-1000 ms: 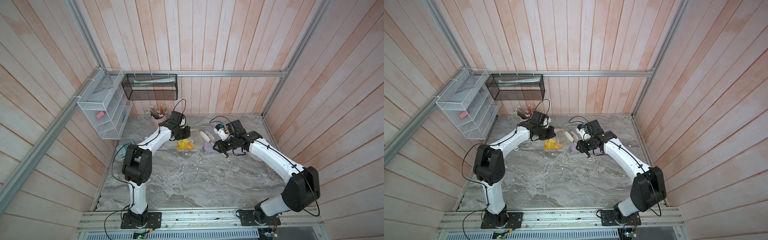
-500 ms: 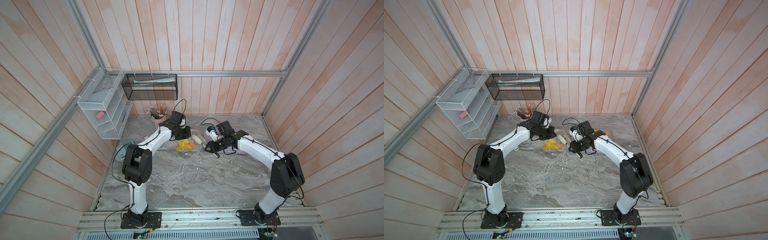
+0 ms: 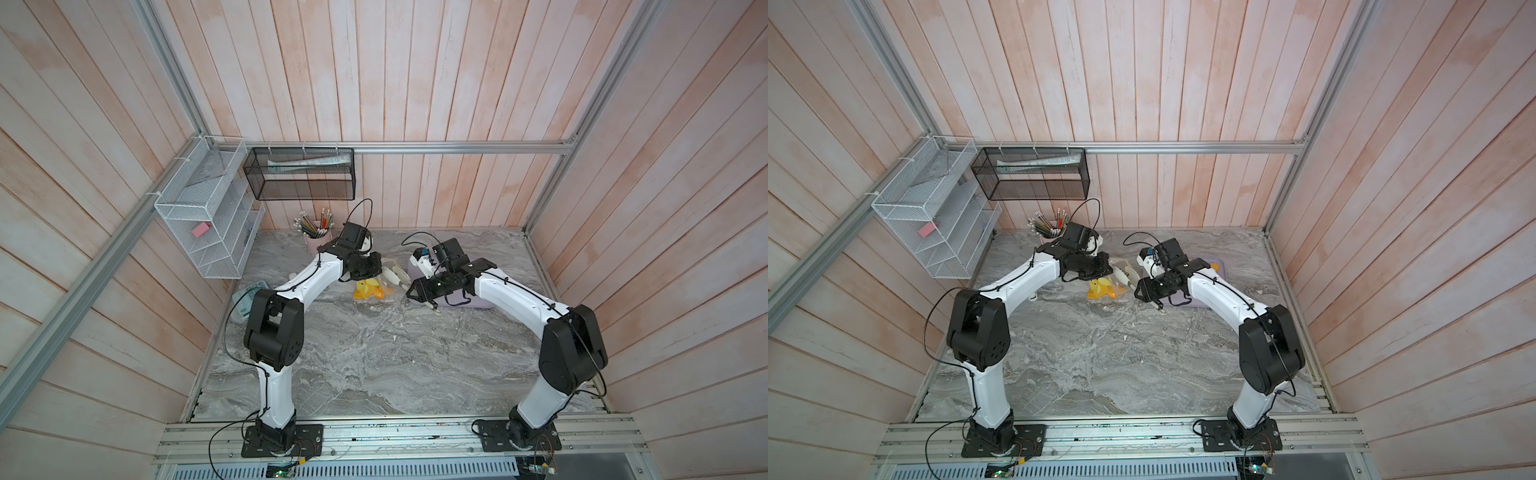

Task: Put the cookies into a resealable bag to prevent moisture
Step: Place the cookie in the ziploc bag, then pick up the cookie from the tray.

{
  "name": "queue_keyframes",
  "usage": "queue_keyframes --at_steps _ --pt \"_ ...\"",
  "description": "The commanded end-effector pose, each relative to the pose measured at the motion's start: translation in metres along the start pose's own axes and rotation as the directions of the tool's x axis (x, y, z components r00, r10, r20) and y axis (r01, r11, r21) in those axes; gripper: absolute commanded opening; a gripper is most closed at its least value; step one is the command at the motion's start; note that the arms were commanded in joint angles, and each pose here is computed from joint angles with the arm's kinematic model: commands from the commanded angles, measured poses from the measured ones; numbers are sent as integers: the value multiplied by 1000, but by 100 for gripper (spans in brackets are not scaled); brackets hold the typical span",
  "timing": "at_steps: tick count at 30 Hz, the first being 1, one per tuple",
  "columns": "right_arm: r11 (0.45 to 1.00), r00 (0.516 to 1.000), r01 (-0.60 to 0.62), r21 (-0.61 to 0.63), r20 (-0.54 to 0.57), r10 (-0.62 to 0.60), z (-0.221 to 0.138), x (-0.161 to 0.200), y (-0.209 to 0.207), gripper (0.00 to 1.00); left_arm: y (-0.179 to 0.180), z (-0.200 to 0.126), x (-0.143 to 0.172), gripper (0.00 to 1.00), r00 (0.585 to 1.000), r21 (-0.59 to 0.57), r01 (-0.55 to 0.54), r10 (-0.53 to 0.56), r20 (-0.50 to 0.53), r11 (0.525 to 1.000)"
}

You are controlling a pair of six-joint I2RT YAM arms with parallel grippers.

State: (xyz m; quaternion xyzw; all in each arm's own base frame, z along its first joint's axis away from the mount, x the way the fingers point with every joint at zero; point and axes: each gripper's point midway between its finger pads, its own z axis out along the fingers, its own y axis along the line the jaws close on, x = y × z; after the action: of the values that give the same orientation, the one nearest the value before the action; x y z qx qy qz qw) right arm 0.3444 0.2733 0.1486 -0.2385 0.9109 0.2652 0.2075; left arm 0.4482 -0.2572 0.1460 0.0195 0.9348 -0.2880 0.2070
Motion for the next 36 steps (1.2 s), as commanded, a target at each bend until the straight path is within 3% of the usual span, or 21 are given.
queue_keyframes --at_steps 1,10,14,21,29,36 --pt "999 999 24 -33 38 -23 -8 -7 8 49 -18 -16 -11 0 999 34 -24 23 37 999" --pt "999 999 25 -43 47 -22 -11 -9 8 50 -16 -16 -11 0 999 28 -22 20 37 999" --pt "994 995 66 -83 85 -59 -29 -9 19 44 -10 -13 -12 0 999 10 -10 10 39 1000" --pt "988 983 121 -94 149 -106 -71 8 24 44 0 -10 -22 0 998 -14 5 -4 59 1000" --pt "998 946 -65 6 317 60 -121 0 -43 44 4 -10 -19 0 999 -26 5 -4 51 1000" --pt "953 959 -185 240 257 121 -100 1 -115 47 1 -15 -18 0 999 -25 -1 2 52 1000"
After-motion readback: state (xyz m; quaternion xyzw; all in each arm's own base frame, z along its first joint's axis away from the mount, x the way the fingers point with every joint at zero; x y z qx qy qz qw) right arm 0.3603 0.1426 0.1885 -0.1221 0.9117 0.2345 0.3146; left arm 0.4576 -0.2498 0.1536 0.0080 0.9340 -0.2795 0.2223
